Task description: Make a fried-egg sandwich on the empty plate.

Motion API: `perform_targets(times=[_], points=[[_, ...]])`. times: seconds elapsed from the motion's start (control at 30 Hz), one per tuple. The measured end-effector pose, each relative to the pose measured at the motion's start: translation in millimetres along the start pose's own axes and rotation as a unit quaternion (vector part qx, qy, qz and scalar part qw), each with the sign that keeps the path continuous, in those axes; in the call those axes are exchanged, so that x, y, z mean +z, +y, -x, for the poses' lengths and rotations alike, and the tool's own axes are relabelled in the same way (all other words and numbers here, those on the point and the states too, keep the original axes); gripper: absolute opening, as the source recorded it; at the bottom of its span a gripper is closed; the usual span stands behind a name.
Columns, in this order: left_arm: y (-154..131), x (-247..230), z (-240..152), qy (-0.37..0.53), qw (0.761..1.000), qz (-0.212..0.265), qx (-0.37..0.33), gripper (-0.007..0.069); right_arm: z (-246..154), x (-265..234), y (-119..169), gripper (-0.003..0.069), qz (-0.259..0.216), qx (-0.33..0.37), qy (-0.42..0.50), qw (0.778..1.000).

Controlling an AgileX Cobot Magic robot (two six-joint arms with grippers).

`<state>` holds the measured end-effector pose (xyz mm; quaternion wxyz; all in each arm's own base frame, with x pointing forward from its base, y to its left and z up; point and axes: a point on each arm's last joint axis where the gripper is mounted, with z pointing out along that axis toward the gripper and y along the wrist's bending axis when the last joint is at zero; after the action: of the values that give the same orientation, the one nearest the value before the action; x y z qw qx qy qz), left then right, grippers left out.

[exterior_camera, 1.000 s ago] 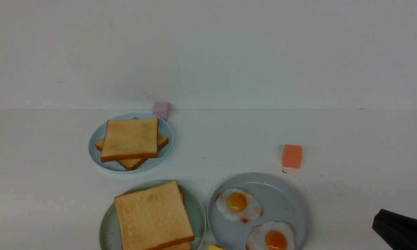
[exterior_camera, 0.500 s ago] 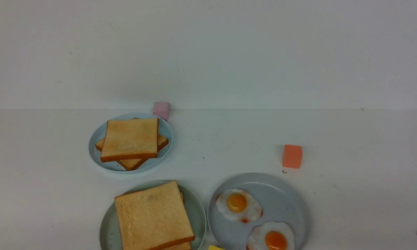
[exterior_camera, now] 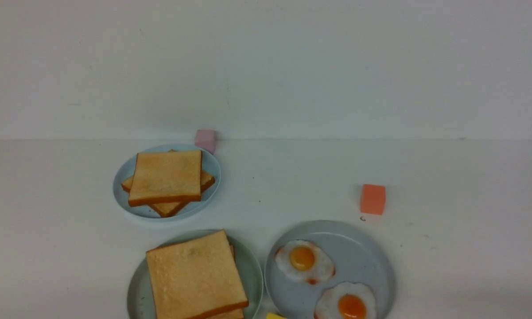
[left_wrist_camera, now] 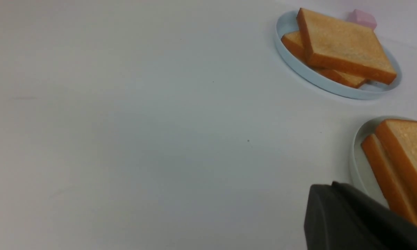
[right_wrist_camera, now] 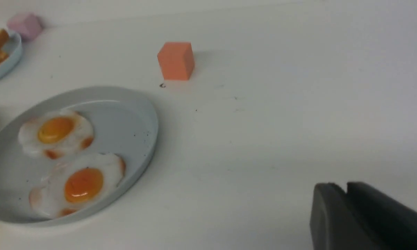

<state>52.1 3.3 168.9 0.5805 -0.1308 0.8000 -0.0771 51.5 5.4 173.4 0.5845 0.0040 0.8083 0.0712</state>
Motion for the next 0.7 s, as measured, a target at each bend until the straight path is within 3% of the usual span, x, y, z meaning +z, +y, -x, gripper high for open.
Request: perform_targets(times=[0.7], points=[[0.1,0.1,-0.3,0.0,1.0,0.0,0.0,0.0038,0.2,0.0,-0.1,0.0113,-0.001,0.005,-0.002,1.0]])
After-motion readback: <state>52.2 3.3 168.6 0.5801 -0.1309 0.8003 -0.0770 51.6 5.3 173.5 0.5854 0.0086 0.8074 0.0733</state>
